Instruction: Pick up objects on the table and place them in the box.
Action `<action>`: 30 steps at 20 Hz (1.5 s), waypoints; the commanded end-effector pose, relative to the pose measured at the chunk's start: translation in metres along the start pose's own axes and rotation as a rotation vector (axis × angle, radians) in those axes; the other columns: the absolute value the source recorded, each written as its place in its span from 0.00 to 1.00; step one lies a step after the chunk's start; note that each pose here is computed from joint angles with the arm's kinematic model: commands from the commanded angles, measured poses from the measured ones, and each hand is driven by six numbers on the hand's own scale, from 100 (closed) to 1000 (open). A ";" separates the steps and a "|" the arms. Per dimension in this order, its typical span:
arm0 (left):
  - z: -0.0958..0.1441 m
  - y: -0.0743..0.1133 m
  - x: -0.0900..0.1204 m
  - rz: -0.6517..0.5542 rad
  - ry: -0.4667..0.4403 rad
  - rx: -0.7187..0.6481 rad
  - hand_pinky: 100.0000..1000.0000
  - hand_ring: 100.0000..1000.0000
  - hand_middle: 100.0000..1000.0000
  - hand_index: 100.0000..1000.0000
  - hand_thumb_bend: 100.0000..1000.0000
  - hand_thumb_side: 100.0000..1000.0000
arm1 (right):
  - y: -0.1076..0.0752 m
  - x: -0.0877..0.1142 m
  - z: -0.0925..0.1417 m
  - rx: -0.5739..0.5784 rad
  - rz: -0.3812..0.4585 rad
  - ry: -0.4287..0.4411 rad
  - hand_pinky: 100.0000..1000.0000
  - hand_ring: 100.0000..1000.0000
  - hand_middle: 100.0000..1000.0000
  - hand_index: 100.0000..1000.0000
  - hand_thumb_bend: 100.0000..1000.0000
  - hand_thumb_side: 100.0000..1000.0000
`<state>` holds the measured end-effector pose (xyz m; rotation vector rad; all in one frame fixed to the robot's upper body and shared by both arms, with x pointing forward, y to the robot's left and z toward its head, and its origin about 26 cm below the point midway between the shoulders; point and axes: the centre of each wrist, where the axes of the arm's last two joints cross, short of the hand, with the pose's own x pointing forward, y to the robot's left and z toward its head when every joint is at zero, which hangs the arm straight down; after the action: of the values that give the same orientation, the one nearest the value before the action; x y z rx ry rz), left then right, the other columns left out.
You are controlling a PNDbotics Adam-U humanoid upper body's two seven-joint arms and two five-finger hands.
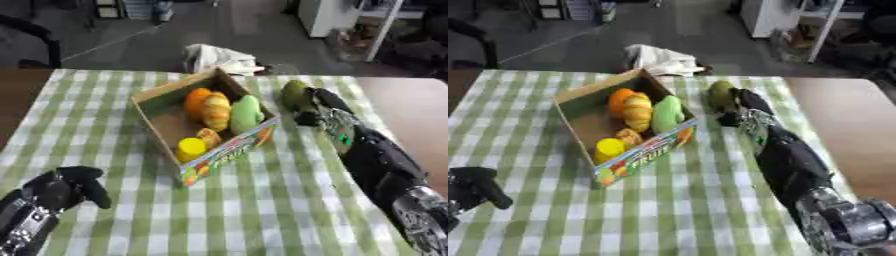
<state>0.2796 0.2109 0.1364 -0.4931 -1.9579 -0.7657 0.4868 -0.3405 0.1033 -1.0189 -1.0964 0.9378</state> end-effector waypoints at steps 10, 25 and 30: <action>0.001 0.004 0.006 -0.024 -0.011 0.007 0.64 0.53 0.51 0.76 0.00 0.74 | -0.101 0.027 -0.002 -0.289 -0.066 -0.119 0.66 0.42 0.14 0.34 0.00 0.28; 0.001 0.004 0.006 -0.020 -0.017 0.009 0.64 0.53 0.51 0.76 0.00 0.73 | -0.096 0.137 0.029 -0.561 -0.170 -0.686 0.67 0.42 0.16 0.37 0.00 0.32; 0.000 0.003 0.007 -0.016 -0.023 0.003 0.64 0.53 0.51 0.76 0.00 0.73 | -0.067 0.169 0.035 -0.438 -0.150 -0.827 0.69 0.45 0.21 0.42 0.00 0.23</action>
<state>0.2795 0.2126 0.1361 -0.4877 -1.9616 -0.7520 0.4942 -0.1999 0.1994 -0.8866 -2.0559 1.0210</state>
